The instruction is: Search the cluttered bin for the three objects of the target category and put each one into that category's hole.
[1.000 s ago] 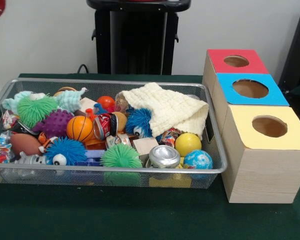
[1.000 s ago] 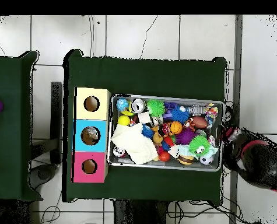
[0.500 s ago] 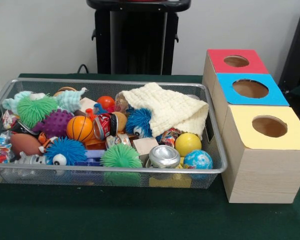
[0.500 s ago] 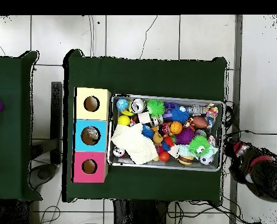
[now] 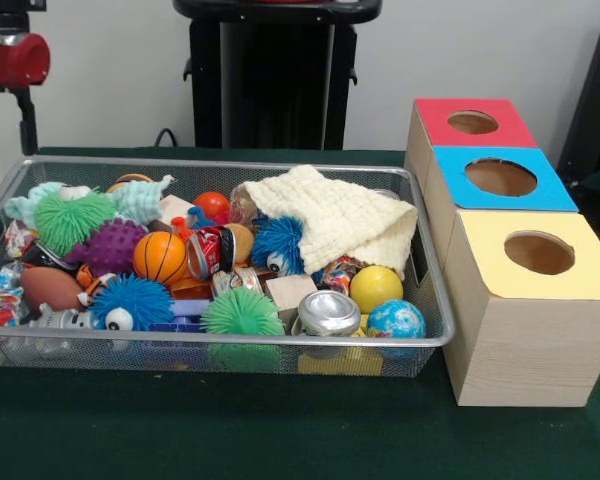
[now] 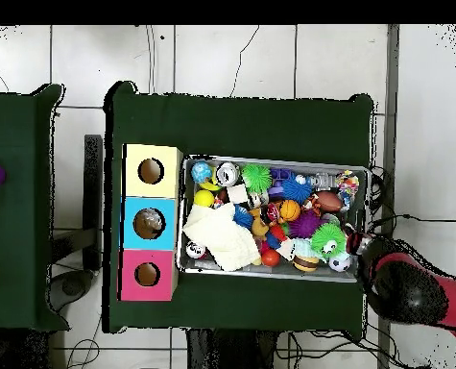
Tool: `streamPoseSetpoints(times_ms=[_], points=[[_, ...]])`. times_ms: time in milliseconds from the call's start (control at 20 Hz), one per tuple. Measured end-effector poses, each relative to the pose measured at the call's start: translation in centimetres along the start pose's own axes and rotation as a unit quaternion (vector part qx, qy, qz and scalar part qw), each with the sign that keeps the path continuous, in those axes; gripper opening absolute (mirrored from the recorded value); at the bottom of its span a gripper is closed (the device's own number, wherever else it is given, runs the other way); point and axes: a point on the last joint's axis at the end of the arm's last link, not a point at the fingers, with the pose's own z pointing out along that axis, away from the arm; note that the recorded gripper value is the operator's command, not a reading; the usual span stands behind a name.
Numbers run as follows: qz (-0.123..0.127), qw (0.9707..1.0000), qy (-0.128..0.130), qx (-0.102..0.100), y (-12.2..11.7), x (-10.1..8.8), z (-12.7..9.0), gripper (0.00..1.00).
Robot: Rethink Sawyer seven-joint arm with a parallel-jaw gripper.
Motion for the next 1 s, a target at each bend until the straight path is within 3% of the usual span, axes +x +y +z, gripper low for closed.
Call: streamPoseSetpoints(times_ms=[350, 1000], points=[[-0.034, 0.9989, -0.027, -0.014, 1.7, 1.4, 1.6, 1.00], [-0.019, 0.9992, -0.020, -0.030, -1.1, 4.6, 3.8, 1.00]])
